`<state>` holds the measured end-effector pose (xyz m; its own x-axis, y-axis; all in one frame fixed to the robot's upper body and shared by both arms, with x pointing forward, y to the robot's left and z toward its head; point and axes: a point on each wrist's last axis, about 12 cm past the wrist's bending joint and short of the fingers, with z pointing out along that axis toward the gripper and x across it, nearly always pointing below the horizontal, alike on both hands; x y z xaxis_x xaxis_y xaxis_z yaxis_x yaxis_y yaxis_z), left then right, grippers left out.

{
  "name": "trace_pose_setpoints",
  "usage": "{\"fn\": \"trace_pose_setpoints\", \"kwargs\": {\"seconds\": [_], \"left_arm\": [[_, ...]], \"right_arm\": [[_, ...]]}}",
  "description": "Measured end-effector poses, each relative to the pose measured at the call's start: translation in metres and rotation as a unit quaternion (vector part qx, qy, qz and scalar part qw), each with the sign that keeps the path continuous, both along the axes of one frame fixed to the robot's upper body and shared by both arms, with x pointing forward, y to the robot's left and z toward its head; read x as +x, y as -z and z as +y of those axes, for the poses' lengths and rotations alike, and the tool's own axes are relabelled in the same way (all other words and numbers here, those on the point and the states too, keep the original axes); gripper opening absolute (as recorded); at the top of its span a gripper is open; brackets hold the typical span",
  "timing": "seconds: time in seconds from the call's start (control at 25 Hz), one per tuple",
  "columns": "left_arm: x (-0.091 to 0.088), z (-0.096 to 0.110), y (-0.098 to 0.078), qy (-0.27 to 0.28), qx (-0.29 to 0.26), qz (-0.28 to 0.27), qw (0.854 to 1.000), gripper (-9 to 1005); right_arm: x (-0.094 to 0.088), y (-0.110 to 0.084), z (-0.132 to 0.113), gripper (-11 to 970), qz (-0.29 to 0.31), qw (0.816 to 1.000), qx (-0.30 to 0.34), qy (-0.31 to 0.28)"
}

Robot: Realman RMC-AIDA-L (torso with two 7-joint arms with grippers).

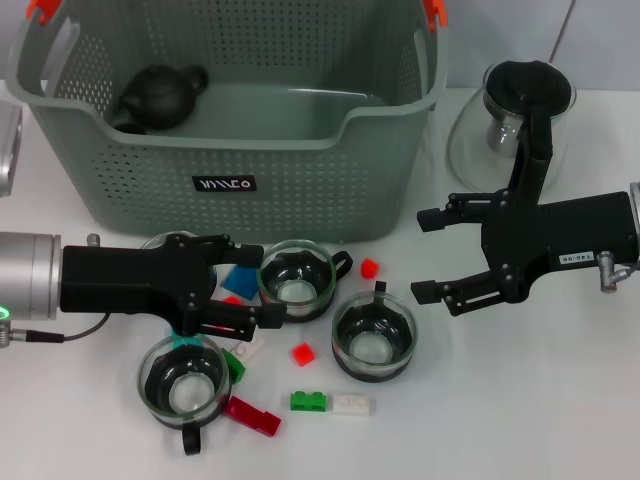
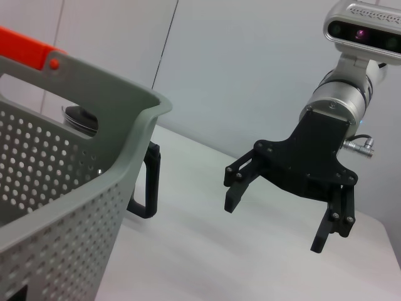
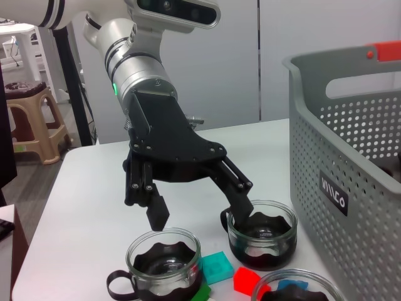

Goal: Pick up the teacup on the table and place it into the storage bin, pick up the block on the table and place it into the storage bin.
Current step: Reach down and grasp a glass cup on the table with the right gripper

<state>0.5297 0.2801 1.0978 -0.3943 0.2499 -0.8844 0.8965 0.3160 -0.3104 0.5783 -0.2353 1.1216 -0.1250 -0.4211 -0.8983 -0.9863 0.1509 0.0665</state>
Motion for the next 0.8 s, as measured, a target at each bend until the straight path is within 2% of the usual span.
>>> {"fn": "trace_pose_setpoints", "kwargs": {"seconds": [0.8], "left_arm": [[-0.0036, 0.0016, -0.0054, 0.019, -0.011, -0.002, 1.000, 932]], "right_arm": [[0.0011, -0.0018, 0.0016, 945, 0.001, 1.000, 0.000, -0.003]]}}
